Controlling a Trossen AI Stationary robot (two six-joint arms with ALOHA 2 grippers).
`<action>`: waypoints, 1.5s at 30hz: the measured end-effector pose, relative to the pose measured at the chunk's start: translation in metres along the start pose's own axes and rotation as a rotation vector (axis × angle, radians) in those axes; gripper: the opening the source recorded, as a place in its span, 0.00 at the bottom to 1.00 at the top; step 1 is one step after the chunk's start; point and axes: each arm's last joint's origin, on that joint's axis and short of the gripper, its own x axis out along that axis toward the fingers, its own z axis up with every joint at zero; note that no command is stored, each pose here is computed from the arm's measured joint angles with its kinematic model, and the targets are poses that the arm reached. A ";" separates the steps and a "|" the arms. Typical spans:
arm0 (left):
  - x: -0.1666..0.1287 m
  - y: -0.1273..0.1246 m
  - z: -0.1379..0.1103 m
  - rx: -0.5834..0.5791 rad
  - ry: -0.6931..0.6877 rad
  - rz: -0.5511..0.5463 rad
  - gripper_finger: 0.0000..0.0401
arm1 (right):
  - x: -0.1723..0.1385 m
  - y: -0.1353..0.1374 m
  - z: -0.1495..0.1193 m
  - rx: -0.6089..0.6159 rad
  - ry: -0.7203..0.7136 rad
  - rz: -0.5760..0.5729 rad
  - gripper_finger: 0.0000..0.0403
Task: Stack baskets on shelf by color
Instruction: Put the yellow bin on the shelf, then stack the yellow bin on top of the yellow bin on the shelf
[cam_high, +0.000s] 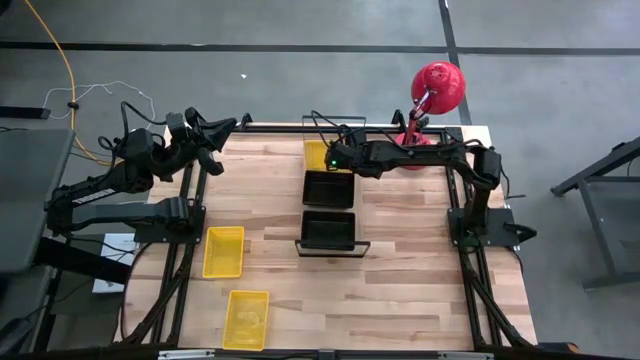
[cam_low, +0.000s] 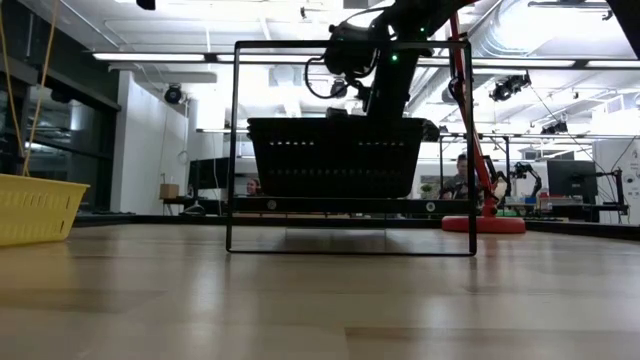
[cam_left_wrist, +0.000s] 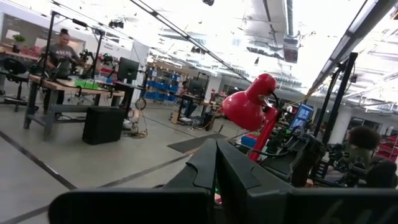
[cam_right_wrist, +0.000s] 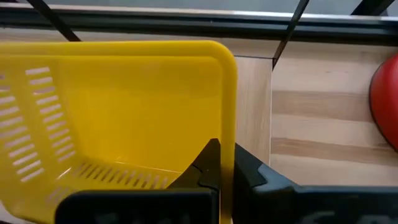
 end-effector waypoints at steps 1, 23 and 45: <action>0.000 0.000 0.000 0.000 0.000 0.000 0.00 | 0.000 0.000 0.000 0.000 -0.006 -0.003 0.00; 0.000 0.000 0.000 0.001 0.000 0.000 0.00 | -0.013 -0.009 0.008 -0.087 -0.023 -0.028 0.48; 0.000 0.001 -0.005 0.073 0.046 0.002 0.00 | -0.154 -0.054 -0.079 -0.777 0.281 0.664 0.48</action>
